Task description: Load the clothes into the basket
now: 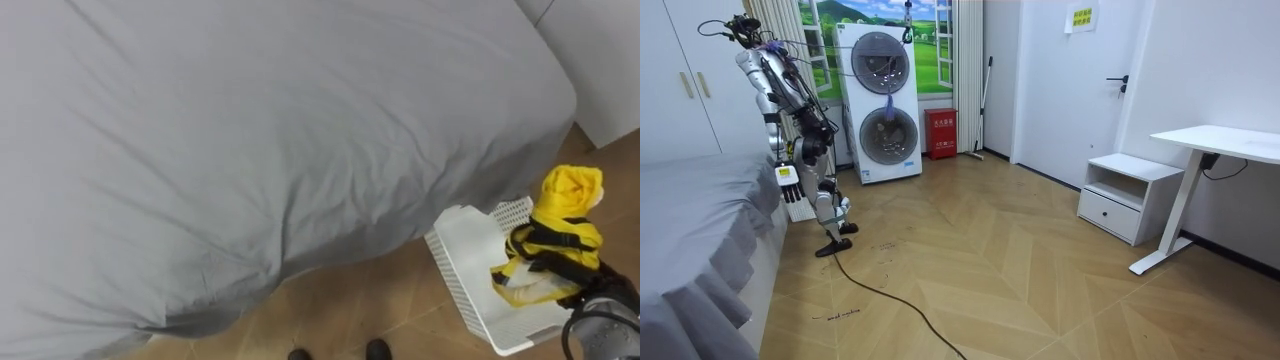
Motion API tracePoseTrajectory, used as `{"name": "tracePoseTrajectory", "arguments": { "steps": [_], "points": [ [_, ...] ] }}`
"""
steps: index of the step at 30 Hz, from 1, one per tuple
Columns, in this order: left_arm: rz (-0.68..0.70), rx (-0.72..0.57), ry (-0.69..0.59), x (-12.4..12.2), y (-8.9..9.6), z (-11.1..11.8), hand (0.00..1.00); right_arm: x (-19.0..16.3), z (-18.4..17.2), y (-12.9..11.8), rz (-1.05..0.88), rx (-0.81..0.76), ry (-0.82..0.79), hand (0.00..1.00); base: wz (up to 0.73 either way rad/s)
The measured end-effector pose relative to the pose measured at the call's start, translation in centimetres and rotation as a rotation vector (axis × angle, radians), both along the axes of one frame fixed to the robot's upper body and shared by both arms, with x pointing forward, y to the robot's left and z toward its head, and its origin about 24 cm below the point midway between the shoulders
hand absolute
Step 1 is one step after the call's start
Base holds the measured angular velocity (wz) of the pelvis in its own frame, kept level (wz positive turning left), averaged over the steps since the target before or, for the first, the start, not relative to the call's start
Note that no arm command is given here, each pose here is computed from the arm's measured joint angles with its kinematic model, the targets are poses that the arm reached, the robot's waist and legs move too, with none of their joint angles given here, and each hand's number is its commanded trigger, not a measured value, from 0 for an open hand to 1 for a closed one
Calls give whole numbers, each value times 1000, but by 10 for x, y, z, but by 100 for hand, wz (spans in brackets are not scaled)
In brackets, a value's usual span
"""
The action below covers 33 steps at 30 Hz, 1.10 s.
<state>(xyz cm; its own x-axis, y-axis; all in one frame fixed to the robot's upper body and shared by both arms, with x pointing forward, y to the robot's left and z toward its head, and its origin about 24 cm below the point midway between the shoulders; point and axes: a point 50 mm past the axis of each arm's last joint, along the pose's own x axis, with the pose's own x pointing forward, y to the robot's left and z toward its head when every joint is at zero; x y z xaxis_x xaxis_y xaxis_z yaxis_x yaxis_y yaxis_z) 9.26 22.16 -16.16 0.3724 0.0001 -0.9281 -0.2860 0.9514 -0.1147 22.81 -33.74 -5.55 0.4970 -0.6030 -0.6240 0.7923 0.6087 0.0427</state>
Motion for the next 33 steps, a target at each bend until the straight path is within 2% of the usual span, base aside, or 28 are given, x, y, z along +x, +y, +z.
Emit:
{"name": "tracePoseTrajectory", "arguments": {
  "steps": [7,18,33],
  "points": [
    [-1,26,-4,1,10,3,0,-1,0,-1,18,-8,-9,0,4],
    [-3,24,-4,1,10,3,0,-8,4,-15,5,-36,-5,0,1],
    [-22,30,1,1,10,2,0,-23,-7,-17,-3,-24,42,0,-2]
  ]
}}
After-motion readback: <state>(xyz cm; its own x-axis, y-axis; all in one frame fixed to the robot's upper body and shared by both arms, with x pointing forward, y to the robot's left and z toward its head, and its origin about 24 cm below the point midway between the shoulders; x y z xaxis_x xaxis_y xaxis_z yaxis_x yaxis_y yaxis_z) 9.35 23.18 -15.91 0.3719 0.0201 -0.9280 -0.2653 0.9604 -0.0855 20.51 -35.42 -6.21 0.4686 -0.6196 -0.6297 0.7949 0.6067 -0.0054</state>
